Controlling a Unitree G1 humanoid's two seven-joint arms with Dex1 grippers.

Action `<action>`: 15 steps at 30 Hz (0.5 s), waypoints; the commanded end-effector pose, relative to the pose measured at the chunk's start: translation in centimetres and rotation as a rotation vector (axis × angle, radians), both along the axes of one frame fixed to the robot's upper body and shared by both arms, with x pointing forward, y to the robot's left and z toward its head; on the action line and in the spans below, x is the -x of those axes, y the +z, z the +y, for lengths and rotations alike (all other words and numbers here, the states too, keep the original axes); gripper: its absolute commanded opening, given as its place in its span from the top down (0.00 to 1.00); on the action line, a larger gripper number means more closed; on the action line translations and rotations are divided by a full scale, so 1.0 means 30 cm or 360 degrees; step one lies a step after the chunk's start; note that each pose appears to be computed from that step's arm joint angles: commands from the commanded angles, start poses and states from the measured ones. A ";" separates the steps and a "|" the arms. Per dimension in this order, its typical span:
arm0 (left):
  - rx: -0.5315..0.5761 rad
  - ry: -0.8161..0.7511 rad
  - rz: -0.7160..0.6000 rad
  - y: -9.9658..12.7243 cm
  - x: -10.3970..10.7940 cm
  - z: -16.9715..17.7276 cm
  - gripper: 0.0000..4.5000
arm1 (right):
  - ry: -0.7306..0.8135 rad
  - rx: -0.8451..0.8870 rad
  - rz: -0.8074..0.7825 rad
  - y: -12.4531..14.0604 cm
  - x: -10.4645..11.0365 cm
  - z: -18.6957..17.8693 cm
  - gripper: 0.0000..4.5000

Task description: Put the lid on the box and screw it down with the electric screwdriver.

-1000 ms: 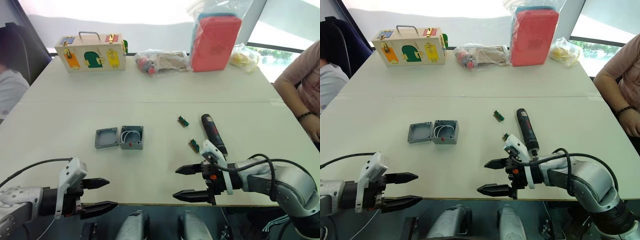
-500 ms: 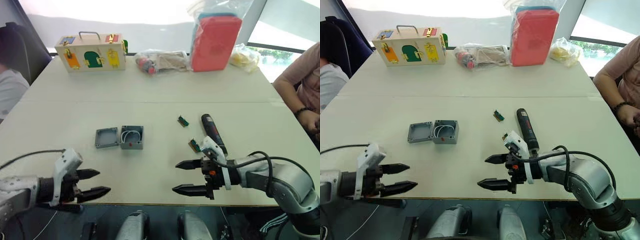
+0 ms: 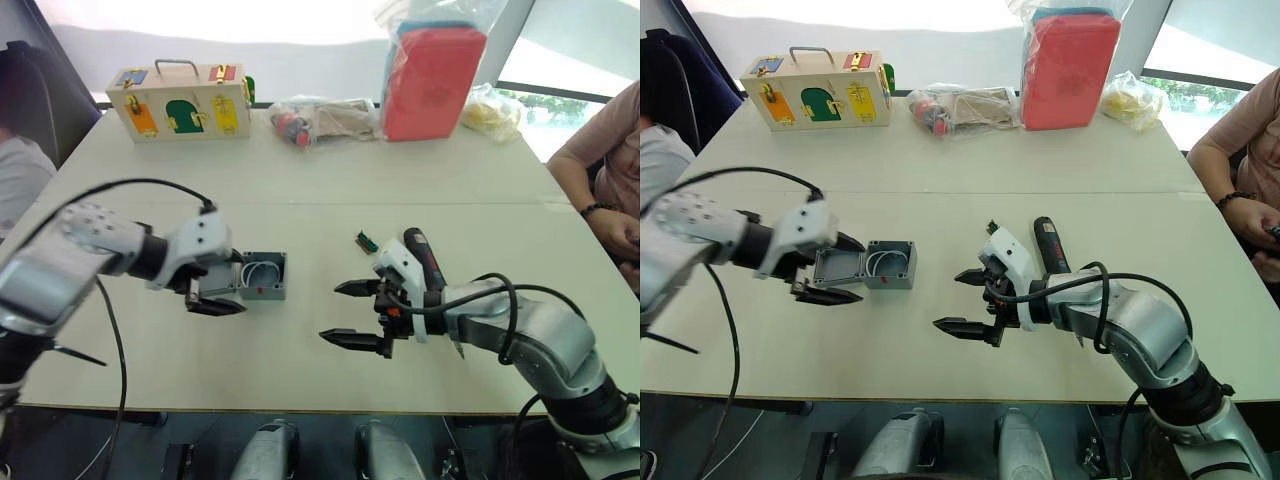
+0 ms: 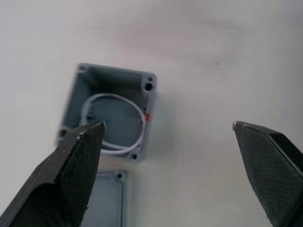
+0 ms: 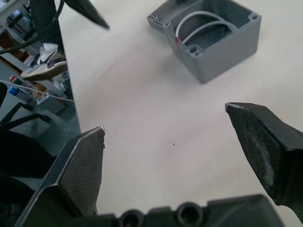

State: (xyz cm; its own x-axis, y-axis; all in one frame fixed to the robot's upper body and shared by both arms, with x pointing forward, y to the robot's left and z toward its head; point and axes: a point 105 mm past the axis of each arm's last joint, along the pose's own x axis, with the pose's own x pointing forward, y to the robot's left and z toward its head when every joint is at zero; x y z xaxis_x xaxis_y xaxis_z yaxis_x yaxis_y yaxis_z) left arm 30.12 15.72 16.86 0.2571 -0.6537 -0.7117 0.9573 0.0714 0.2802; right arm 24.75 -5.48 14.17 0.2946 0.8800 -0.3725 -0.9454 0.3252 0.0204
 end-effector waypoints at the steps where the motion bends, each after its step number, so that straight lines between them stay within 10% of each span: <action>1: -0.0115 -0.0083 -0.0079 -0.017 -0.048 0.000 0.02 | 0.0000 -0.0019 -0.0076 0.002 0.008 0.015 0.00; 9: -0.0070 -0.0139 -0.0009 -0.057 -0.074 -0.035 0.02 | -0.0068 -0.0034 -0.0076 0.001 0.006 0.011 0.00; 15: -0.0040 -0.0156 -0.0028 -0.064 -0.090 -0.058 0.45 | -0.0098 -0.0037 -0.0079 0.004 0.001 0.000 0.00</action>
State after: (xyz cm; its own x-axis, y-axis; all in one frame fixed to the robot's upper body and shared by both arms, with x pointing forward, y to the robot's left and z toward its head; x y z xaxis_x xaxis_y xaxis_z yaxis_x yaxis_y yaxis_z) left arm 32.46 14.39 13.74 0.1811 -0.6434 -0.7438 0.9669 -0.0219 0.2544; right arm 24.85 -5.46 13.14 0.3506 0.8608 -0.3689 -0.9231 0.3841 0.0191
